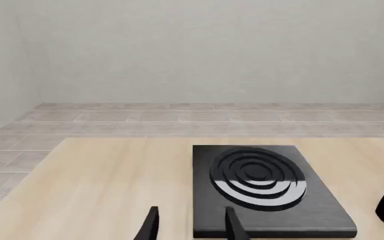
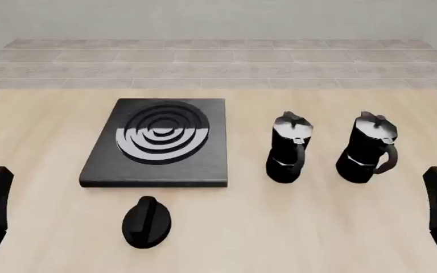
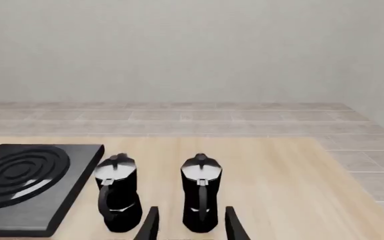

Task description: Put both moka pots on the stove.

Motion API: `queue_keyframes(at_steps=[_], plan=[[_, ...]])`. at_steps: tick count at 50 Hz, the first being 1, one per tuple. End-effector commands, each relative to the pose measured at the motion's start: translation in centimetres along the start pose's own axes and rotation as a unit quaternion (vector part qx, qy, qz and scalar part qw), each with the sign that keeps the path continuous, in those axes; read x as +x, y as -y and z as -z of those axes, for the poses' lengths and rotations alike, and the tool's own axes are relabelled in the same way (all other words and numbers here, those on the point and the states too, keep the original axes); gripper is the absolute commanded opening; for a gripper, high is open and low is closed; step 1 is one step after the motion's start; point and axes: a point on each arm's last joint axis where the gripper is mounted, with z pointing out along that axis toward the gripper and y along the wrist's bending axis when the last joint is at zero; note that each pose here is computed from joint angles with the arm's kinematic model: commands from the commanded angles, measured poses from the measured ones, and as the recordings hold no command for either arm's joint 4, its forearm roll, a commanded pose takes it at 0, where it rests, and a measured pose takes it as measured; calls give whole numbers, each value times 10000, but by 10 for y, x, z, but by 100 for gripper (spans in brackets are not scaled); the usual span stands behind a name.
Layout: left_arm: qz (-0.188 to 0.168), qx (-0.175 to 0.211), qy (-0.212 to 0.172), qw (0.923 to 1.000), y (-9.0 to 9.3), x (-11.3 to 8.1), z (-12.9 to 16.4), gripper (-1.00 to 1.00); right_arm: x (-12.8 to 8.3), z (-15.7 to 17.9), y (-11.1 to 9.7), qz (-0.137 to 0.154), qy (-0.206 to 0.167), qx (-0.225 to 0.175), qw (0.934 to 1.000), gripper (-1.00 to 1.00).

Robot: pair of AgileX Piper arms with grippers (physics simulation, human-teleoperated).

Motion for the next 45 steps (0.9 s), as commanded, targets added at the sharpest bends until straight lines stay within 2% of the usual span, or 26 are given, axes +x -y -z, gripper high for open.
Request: queue_keyframes(at_steps=[1, 16, 24, 27, 29, 31, 33, 40, 45], plan=[[0, 0, 0, 10000, 0, 0, 0, 100, 1, -1, -1, 48, -78, -62, 9999, 100], [0, 0, 0, 10000, 0, 0, 0, 100, 2, -9, -3, 48, -241, -214, 9995, 100], [0, 0, 0, 10000, 0, 0, 0, 100, 3, -28, -10, 40, -440, -609, 9972, 100], [0, 0, 0, 10000, 0, 0, 0, 100, 6, -36, -14, -92, -634, -741, 9952, 100], [0, 0, 0, 10000, 0, 0, 0, 100, 6, -38, -17, -14, -671, -909, 9936, 100], [0, 0, 0, 10000, 0, 0, 0, 100, 8, -42, -19, -118, -798, -925, 9924, 100], [0, 0, 0, 10000, 0, 0, 0, 100, 9, -43, -21, -10, -801, -1018, 9916, 100], [0, 0, 0, 10000, 0, 0, 0, 100, 15, -52, -27, -256, -1085, -1182, 9867, 100], [0, 0, 0, 10000, 0, 0, 0, 100, 18, -60, -34, -270, -1202, -1347, 9832, 100]])
